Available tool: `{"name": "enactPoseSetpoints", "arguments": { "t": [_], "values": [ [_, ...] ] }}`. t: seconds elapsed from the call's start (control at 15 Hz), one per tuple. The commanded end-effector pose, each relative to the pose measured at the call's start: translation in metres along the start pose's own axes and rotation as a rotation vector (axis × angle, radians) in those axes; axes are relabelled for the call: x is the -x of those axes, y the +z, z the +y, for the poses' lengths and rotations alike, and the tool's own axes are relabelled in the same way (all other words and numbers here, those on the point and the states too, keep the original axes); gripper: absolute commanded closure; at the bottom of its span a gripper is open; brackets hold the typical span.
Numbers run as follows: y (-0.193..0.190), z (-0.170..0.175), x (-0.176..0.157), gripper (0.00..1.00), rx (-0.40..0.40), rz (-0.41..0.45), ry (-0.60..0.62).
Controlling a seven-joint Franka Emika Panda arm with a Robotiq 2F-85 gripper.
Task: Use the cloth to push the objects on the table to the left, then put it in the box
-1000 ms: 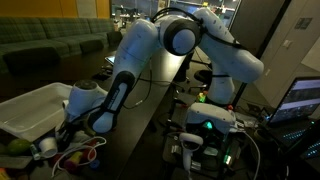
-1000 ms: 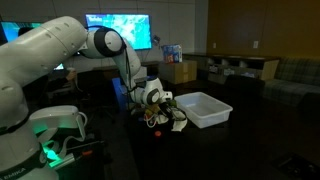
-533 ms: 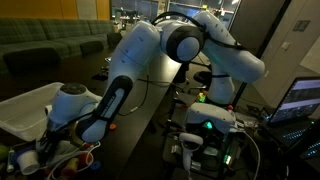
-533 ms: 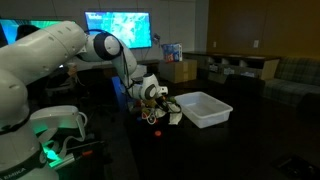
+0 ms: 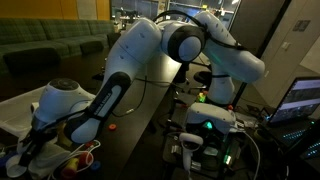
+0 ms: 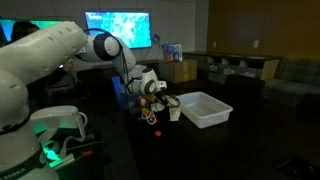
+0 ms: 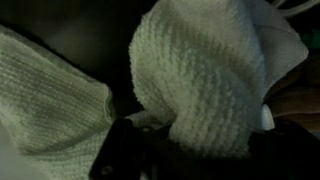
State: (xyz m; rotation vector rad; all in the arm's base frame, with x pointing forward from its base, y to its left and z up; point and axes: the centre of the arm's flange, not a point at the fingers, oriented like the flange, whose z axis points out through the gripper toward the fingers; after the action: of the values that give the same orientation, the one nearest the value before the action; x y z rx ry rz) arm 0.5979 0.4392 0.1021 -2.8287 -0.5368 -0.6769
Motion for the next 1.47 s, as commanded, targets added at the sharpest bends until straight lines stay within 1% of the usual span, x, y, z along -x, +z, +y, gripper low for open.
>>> {"name": "enactPoseSetpoints", "arguments": {
  "t": [0.0,0.27,0.47,0.67,1.0,1.2,1.4],
  "values": [
    [-0.022,0.005,-0.013,0.99,-0.032,0.021,-0.002],
    [-0.067,0.022,-0.011,0.99,-0.102,-0.012,-0.060],
    [-0.110,0.046,-0.006,0.99,-0.156,-0.030,-0.100],
    [-0.142,0.079,0.006,0.99,-0.170,-0.039,-0.108],
    [-0.184,0.144,0.044,0.99,-0.146,-0.074,-0.092],
    [-0.194,0.182,0.072,0.99,-0.103,-0.109,-0.061],
    [-0.201,0.225,0.105,0.99,-0.039,-0.141,-0.011]
  ]
}}
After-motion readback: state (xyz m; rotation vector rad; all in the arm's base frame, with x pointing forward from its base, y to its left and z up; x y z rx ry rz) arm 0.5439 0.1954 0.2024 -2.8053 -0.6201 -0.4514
